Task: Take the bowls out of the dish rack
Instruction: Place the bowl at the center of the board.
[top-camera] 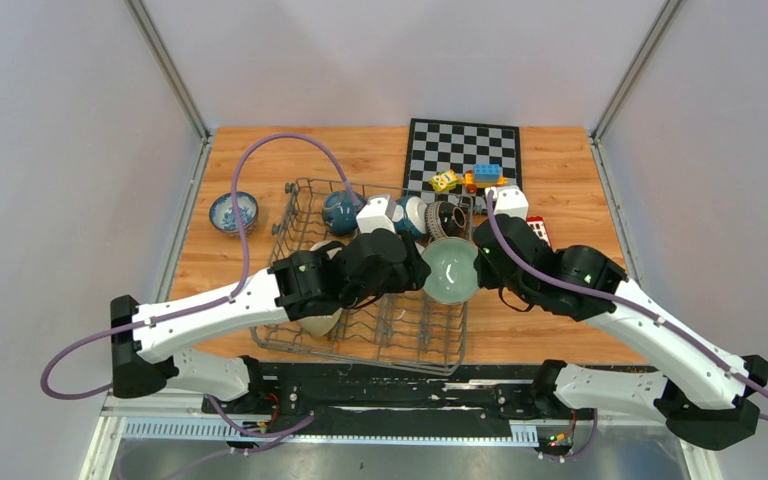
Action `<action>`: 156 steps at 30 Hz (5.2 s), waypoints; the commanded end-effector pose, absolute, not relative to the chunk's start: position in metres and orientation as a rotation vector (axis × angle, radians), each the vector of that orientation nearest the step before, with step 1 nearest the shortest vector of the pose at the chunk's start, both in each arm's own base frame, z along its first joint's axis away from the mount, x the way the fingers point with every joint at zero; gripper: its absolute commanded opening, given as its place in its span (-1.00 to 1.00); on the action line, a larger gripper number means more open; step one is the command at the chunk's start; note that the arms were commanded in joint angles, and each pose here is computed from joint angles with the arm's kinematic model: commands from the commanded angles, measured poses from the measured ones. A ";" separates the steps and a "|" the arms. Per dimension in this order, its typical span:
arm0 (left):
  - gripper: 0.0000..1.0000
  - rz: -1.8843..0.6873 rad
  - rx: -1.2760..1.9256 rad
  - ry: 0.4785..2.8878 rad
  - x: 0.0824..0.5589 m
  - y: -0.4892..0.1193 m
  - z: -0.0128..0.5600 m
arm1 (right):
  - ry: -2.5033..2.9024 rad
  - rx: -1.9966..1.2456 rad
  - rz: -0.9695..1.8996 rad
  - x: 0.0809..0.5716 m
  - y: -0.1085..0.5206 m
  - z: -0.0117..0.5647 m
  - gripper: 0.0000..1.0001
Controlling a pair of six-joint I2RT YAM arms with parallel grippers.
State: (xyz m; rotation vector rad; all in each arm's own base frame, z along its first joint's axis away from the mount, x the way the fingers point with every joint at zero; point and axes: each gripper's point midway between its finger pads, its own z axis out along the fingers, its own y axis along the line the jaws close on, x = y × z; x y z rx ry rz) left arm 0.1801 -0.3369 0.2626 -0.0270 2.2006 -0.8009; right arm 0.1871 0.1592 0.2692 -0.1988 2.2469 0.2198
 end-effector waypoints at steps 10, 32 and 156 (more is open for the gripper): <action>-0.14 -0.716 -0.052 2.189 0.195 -0.341 0.261 | 2.231 -0.100 0.303 0.192 0.169 0.272 -1.00; -0.59 -0.674 -0.035 2.208 0.195 -0.337 0.243 | 2.233 -0.087 0.384 0.190 0.181 0.277 -1.00; 1.00 -0.621 0.141 1.988 0.177 -0.231 0.218 | 2.154 1.215 0.083 0.412 -0.156 0.083 -1.00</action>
